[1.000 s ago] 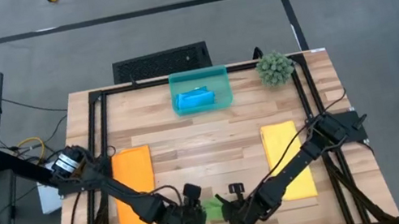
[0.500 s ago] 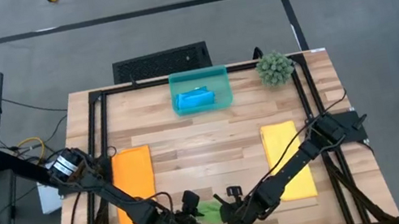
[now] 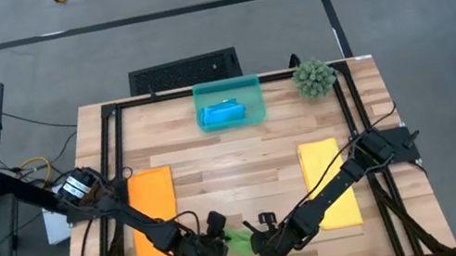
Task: Roll microfiber towels into tight, uniform cylinder then place into a basket
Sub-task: Roll the green towel
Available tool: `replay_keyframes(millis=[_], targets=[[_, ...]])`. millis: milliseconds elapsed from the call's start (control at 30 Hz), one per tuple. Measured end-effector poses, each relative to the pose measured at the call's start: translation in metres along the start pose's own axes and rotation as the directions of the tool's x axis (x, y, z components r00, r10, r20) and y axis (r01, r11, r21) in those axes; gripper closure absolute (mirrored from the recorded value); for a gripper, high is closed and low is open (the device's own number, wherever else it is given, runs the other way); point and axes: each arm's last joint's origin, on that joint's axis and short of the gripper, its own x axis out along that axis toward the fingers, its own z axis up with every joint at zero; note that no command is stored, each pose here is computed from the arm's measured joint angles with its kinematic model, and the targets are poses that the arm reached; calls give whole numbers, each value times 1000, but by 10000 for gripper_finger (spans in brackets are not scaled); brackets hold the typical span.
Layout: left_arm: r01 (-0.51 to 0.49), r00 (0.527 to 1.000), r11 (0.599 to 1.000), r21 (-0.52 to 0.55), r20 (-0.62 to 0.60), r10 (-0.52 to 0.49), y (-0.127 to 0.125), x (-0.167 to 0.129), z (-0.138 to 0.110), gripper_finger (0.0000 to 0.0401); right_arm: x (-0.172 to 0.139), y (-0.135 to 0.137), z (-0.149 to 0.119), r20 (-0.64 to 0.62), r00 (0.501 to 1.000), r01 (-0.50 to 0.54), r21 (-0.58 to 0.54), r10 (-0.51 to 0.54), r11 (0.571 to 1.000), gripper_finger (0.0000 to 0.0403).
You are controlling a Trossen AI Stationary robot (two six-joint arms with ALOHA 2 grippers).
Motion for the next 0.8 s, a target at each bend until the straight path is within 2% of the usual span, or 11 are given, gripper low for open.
replay_keyframes(millis=[167, 333, 433, 600, 800], targets=[[21, 999, 1000, -23, 33, -20, 0, 3, -7, 249, 0, 0, 0, -5, 1000, -3, -2, 3, 1000, 374], [-117, 993, 993, 15, -32, 118, -3, -2, -10, 249, 0, 0, 0, -6, 1000, -4, -2, 4, 1000, 377], [-178, 983, 983, 38, -28, 179, -5, -13, -1, 249, 0, 0, 0, -7, 1000, -6, -1, 6, 1000, 369], [-147, 989, 989, 35, 34, 146, -16, -24, 17, 249, 0, 0, 0, -8, 1000, -7, -2, 7, 1000, 373], [-145, 989, 988, 54, 48, 142, -25, -29, 18, 249, 0, 0, 0, -8, 1000, -9, -1, 9, 1000, 371]])
